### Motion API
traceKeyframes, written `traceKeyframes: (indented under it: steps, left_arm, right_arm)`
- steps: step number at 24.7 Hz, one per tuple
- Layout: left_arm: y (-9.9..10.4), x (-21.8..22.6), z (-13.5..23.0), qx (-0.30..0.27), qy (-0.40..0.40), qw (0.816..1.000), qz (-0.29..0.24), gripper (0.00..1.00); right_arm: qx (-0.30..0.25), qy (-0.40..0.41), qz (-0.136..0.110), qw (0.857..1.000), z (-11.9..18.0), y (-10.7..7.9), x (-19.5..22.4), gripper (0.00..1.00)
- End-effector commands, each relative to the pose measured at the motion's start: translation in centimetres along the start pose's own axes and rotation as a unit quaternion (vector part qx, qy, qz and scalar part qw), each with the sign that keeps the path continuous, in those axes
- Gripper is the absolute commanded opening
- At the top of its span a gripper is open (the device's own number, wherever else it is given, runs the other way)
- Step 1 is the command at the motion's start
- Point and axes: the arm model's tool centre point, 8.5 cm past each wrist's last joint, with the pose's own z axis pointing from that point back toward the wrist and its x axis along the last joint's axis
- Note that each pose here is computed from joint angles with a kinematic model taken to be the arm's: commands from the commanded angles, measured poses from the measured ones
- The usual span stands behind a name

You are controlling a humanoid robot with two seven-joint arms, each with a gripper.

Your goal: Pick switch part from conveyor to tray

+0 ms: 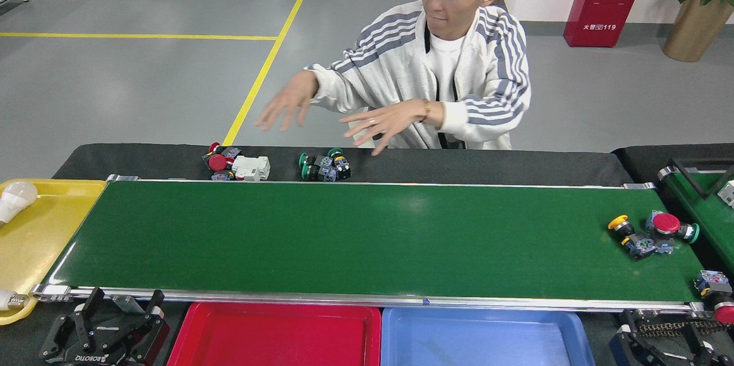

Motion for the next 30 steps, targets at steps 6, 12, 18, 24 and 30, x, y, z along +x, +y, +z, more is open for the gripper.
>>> traceKeyframes:
  steps: [6,12,18,24,30]
  left_arm:
    - [0.7,-0.3,-0.2,0.012,0.001,1.000,-0.005,1.00]
    - [0.8,-0.3,-0.3,0.014,0.001,1.000,-0.006,1.00]
    - [0.9,-0.3,-0.3,0.015,0.001,1.000,-0.006,1.00]
    - [1.1,-0.3,-0.5,0.018,0.001,1.000,-0.007,1.00]
    - [1.2,-0.4,-0.6,0.020,0.001,1.000,-0.007,1.00]
  right_arm:
    - [0.034,0.044,0.014,0.998,-0.5,-0.2,-2.3,0.97]
    - [0.046,0.052,0.036,0.997,-0.9,-0.7,-4.1,0.97]
    - [0.043,0.055,0.038,0.997,-1.8,-1.4,-4.6,0.97]
    - [0.039,0.046,0.033,0.998,-4.7,-2.7,-3.7,0.97]
    - [0.054,0.024,0.039,0.997,-4.8,-1.8,-2.2,0.97]
